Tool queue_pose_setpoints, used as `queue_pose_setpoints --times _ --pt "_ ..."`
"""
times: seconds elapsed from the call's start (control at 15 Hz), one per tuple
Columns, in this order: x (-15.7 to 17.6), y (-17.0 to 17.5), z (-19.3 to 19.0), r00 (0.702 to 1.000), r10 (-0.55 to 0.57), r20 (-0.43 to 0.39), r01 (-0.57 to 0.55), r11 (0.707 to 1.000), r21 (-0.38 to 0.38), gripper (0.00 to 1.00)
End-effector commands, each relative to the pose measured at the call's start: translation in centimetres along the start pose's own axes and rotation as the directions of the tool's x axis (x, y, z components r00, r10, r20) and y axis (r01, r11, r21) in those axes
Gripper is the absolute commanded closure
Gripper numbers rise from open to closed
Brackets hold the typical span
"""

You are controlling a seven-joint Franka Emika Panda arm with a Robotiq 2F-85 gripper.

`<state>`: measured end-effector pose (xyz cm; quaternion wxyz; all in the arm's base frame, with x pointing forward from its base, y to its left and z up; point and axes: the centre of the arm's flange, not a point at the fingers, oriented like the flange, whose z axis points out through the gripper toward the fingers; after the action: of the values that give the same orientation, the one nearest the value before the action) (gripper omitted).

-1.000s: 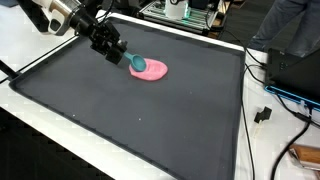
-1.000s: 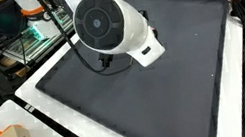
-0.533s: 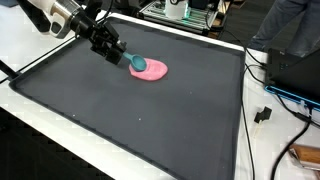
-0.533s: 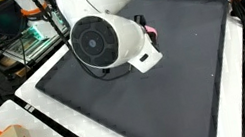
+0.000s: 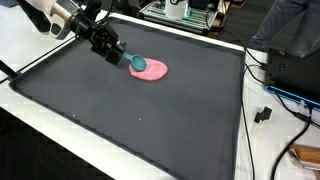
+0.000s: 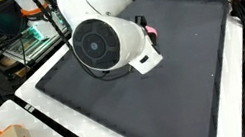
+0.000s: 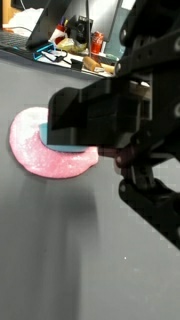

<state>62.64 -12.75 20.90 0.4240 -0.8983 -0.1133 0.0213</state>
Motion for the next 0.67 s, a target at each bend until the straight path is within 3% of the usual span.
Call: queue_pose_setpoints --times 0.0,0.6 --pt "-0.4 0.5 0.2 0.999 0.044 0.006 -0.044 0.998 -0.042 0.75" --pt "0.0 -3.9 -0.9 0.997 0.072 0.031 -0.069 0.993 -0.095 0.75"
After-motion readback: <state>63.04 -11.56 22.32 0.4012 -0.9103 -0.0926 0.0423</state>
